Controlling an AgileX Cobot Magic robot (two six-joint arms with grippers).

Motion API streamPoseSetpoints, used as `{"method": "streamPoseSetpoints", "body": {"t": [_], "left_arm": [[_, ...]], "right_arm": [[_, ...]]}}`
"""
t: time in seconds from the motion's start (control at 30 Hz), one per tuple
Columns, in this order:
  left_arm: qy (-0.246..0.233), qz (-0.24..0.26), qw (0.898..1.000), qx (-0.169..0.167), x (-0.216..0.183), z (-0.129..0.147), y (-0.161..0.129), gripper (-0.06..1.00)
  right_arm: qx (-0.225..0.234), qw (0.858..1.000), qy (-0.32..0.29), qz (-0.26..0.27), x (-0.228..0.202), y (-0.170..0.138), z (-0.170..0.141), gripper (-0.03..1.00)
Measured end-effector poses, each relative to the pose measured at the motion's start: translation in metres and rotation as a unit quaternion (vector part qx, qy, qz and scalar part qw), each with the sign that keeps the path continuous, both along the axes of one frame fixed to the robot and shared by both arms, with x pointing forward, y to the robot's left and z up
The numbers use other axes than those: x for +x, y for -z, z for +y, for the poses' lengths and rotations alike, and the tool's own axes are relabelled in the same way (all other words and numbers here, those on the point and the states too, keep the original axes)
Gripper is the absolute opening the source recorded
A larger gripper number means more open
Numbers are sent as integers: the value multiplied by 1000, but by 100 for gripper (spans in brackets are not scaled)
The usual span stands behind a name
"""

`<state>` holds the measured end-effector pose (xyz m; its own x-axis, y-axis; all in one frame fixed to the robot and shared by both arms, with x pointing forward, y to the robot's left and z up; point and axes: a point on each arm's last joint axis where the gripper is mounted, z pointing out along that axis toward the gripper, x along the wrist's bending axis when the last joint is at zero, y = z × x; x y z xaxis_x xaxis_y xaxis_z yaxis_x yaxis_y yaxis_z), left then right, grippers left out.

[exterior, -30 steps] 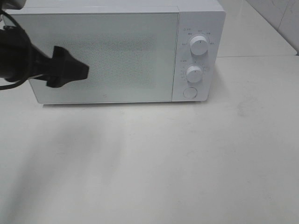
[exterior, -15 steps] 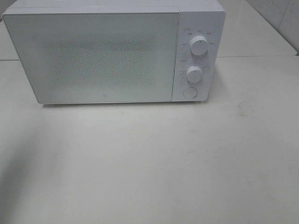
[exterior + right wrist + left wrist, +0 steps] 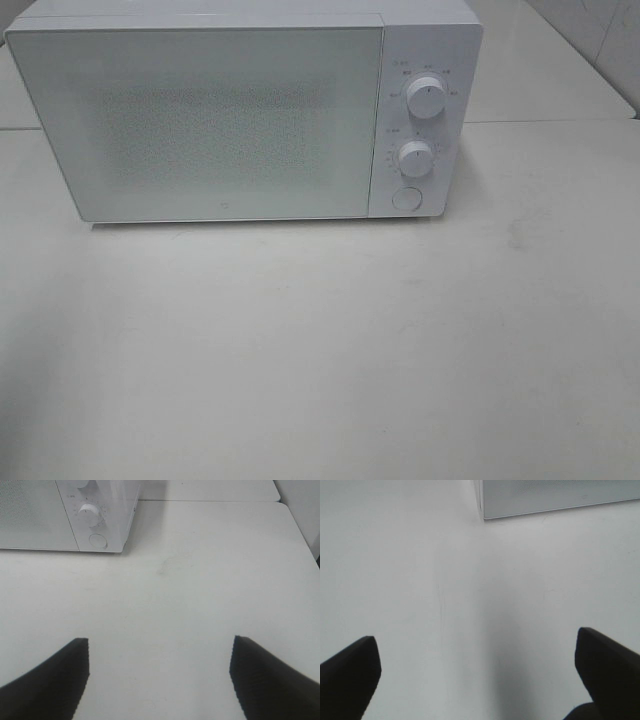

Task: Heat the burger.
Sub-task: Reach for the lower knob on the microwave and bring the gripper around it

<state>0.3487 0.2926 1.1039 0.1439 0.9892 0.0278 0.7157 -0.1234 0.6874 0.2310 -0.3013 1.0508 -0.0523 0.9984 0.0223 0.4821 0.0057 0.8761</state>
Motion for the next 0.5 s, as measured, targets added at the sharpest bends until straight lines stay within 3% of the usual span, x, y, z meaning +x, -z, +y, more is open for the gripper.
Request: {"method": "streamPoseSetpoints", "body": {"t": [0.23, 0.5], "left_arm": [[3, -3, 1000, -1, -53, 1, 17, 98], [4, -35, 999, -2, -83, 2, 37, 98]], "right_arm": [[0, 1000, 0, 0, 0, 0, 0, 75], [0, 1000, 0, 0, 0, 0, 0, 75]]}}
